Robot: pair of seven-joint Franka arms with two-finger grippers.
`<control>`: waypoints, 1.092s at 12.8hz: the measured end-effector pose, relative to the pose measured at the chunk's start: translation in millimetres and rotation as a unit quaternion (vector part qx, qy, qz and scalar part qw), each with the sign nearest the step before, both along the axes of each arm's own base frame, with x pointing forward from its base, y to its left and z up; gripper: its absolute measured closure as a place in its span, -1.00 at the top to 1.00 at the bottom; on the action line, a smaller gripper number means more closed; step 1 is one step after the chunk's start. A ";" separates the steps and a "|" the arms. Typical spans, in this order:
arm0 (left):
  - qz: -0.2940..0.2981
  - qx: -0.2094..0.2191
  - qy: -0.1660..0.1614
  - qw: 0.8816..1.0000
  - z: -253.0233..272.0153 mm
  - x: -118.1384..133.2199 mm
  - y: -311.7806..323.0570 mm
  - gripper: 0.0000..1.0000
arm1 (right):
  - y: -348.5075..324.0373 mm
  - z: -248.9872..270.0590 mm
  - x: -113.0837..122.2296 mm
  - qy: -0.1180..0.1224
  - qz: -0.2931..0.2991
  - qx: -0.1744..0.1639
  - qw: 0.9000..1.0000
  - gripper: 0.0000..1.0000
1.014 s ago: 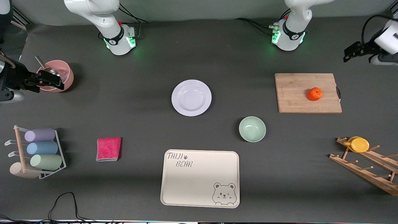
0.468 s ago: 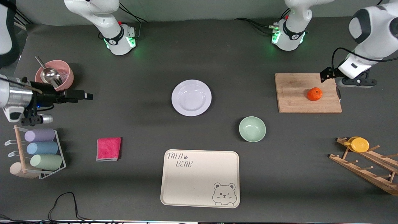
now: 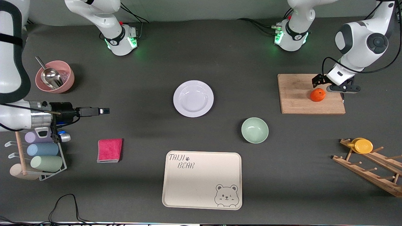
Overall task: Place orange and plate with both arms
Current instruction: 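Grasp the orange with the left gripper while the right gripper reaches the plate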
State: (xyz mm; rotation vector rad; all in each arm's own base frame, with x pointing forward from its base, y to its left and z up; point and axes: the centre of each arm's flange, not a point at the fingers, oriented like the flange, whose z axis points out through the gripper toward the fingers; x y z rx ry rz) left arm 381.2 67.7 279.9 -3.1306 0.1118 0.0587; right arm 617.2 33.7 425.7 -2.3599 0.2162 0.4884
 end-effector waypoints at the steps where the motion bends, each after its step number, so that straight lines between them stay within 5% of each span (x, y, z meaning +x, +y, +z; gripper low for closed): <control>1: 0.002 0.000 -0.002 1.000 -6.8 0.1 1.9 1.00 | 4.0 -12.2 -1.3 0.006 -0.009 0.008 1.000 1.00; 8: 0.002 0.002 -0.021 1.000 -48.5 3.4 4.1 1.00 | 40.0 -94.1 -22.0 0.003 -0.030 0.058 0.998 1.00; 11: 0.000 0.001 -0.020 1.000 -61.1 2.8 4.2 1.00 | 41.9 -131.9 -27.6 -0.003 -0.053 0.114 0.992 1.00; 14: 0.001 0.002 -0.026 1.000 -65.9 2.7 8.3 1.00 | 56.1 -169.6 -51.6 -0.020 -0.101 0.191 0.976 1.00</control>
